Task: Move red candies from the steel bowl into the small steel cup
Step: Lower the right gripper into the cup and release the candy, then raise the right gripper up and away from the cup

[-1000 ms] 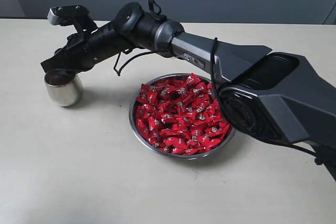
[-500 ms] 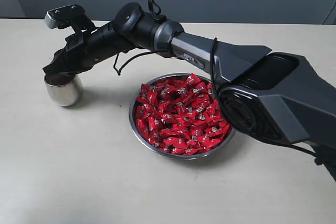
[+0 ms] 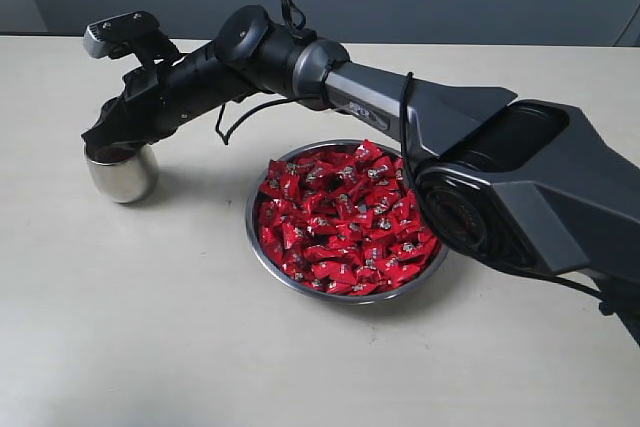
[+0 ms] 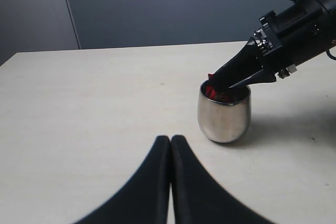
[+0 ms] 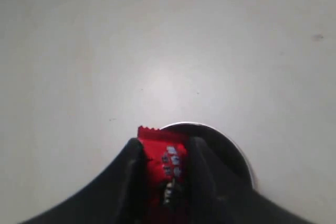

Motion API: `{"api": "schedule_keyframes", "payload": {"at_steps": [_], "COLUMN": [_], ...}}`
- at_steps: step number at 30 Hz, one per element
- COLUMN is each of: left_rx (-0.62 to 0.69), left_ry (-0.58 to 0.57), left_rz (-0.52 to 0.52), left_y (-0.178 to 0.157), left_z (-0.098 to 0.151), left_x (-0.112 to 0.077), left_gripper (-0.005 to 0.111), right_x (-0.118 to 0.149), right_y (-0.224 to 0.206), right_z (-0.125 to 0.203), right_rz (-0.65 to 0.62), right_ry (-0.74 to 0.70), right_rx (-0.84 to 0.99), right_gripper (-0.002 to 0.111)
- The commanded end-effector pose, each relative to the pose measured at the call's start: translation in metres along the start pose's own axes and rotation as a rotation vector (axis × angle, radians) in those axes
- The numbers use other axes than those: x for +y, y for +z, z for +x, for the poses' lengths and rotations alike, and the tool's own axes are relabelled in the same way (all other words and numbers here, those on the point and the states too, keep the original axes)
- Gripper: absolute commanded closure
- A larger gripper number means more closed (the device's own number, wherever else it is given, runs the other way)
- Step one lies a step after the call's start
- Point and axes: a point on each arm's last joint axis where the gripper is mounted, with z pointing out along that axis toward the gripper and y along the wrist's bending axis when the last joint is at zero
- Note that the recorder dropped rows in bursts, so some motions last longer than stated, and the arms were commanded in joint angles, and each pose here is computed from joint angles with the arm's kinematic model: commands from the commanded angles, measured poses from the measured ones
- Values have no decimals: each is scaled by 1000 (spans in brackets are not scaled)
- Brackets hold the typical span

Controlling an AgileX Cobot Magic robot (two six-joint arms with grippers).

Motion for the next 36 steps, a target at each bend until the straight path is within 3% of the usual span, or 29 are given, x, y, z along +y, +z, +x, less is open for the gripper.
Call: {"api": "schedule_keyframes", "payload": {"at_steps": [1, 10, 17, 20, 23, 36], "left_rx": [-2, -2, -2, -2, -2, -2], "left_ry": [-3, -3, -3, -3, -3, -3], "left_rz": [0, 0, 0, 0, 0, 0], "left_y": [0, 0, 0, 0, 0, 0], "left_z": [1, 1, 1, 1, 1, 1], "left_x": [0, 0, 0, 0, 0, 0], "left_gripper": [106, 106, 106, 106, 106, 106], "right_x": [-1, -1, 10, 9, 9, 1], "right_y": [-3, -5, -30, -48, -62, -112], "right_z": [-5, -7, -29, -39, -46, -61], "right_rz": [19, 19, -10, 5, 7, 95], "right_ry": [10, 8, 27, 44, 37, 98], "right_rx": [-22, -26, -20, -17, -5, 73], "right_gripper": [64, 66, 66, 78, 106, 108]}}
